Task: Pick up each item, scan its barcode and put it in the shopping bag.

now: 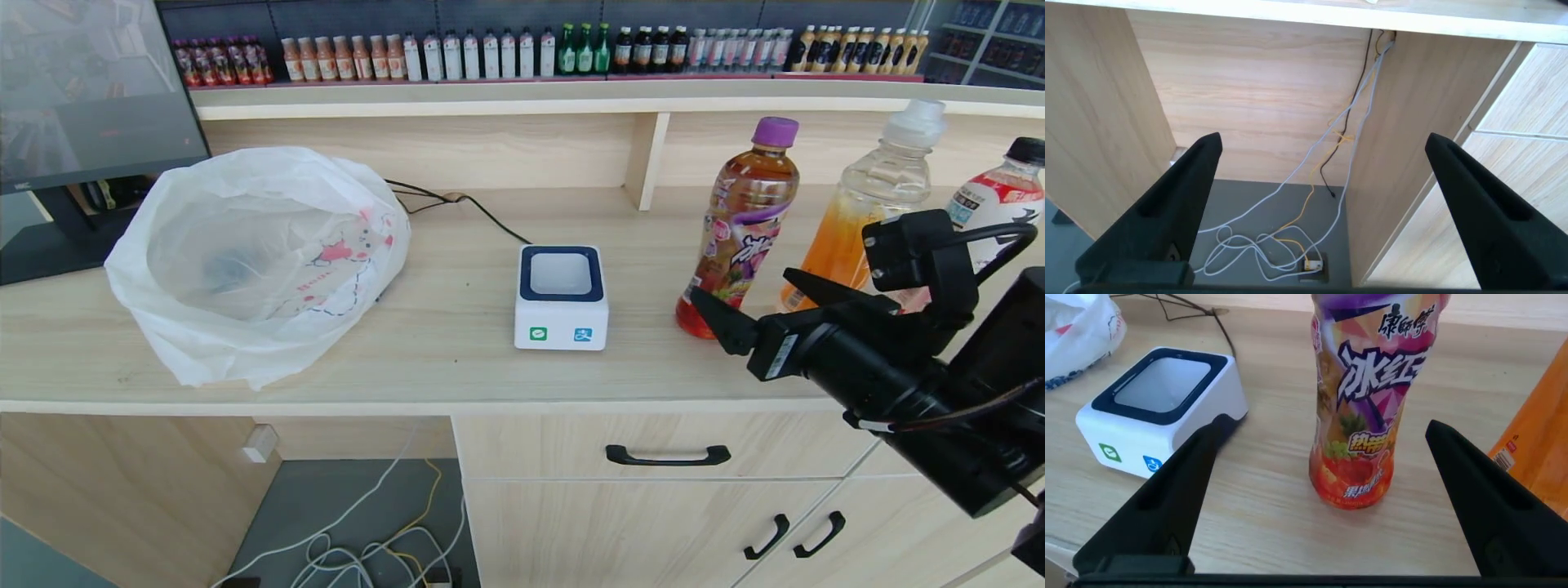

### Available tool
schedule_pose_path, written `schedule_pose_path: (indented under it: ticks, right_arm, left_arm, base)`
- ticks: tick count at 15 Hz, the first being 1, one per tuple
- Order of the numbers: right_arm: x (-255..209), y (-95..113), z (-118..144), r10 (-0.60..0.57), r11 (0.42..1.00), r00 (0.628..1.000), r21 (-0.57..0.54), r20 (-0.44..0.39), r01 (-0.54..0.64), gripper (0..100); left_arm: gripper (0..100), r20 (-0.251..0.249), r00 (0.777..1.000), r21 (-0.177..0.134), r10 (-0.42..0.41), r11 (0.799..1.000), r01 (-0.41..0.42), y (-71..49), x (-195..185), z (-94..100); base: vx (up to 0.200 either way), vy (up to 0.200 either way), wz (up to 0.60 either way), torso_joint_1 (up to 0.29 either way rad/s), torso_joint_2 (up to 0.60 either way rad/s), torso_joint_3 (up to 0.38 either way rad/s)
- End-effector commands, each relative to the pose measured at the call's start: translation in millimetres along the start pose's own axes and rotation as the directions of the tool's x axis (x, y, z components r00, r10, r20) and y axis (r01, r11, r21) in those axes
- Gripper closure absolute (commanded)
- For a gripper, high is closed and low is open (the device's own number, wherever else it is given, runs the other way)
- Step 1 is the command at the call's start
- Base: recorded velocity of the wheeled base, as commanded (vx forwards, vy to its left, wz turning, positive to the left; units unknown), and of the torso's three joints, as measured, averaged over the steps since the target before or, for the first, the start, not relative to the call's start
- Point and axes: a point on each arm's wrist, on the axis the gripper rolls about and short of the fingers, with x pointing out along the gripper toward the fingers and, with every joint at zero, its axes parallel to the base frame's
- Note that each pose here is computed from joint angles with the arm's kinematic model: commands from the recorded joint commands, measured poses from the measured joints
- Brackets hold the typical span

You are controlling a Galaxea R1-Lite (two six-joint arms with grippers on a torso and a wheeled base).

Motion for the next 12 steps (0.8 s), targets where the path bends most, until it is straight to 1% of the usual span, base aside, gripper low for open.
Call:
schedule_pose_path:
  ticks: [1,3,9,12]
  right_arm:
    - [2,-1,-2,-0.005,1.0,1.0,0.0,-0.006,0.005,0]
    - [8,1,1,-0.009,0.999,1.0,0.032,0.01,0.009,0]
    - [10,-6,-4,-0.043,0.998,0.999,0.048,-0.008,0.043,0]
    - [15,-7,-4,-0.053,0.998,0.999,0.044,-0.001,0.053,0]
  left_arm:
    - [0,0.0,1.0,0.0,0.001,1.0,-0.001,0.0,0,0.0]
    - [0,0.0,1.0,0.0,0.001,1.0,-0.001,0.0,0,0.0]
    - [0,0.0,1.0,0.0,-0.001,1.0,0.001,0.0,0,0.0]
    - [0,0.0,1.0,0.0,0.001,1.0,-0.001,0.0,0,0.0]
  base:
    - [0.0,0.0,0.0,0.0,0.0,0.0]
    - [0.0,0.0,0.0,0.0,0.0,0.0]
    - [0.0,0.0,0.0,0.0,0.0,0.0]
    - [0.0,0.0,0.0,0.0,0.0,0.0]
